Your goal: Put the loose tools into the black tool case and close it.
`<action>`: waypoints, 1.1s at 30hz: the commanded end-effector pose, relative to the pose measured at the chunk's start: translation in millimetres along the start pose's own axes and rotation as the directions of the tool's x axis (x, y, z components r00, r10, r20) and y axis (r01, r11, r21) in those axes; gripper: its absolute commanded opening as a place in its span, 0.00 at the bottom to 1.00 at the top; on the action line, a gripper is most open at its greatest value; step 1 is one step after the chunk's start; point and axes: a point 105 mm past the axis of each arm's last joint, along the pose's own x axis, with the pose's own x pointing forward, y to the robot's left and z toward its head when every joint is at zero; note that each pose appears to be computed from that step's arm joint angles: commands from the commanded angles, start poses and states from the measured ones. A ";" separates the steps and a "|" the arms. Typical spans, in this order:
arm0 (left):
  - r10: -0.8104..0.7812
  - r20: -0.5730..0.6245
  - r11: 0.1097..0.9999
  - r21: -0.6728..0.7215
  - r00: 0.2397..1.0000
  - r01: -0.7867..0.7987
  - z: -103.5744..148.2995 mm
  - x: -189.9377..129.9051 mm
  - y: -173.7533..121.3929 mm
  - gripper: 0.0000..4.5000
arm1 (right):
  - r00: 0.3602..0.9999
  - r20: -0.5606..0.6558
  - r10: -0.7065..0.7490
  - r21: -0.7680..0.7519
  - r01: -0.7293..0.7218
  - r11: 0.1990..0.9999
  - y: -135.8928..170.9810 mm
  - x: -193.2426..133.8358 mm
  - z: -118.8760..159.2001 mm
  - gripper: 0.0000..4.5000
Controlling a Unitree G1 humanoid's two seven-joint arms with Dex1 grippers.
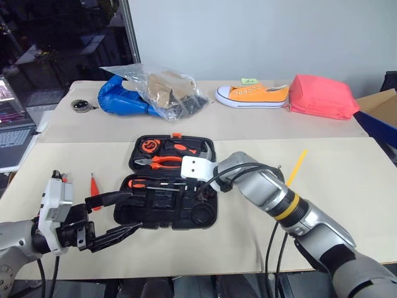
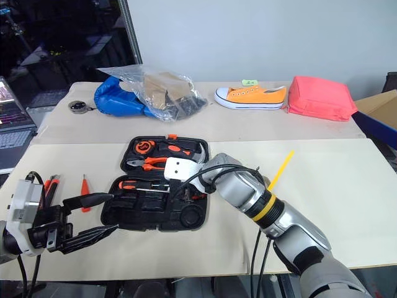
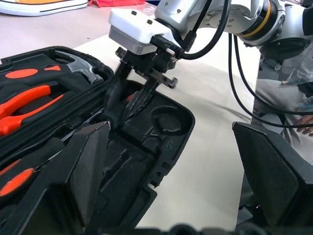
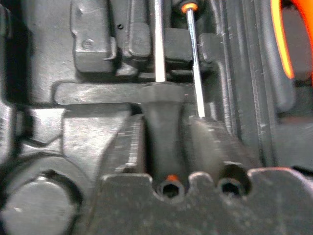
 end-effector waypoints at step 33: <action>0.135 -0.010 0.991 0.015 0.991 -0.135 -3.7 -14.9 1.7 0.95 | 0.985 0.141 -0.096 -0.002 0.097 0.995 44.4 31.2 -48.5 0.02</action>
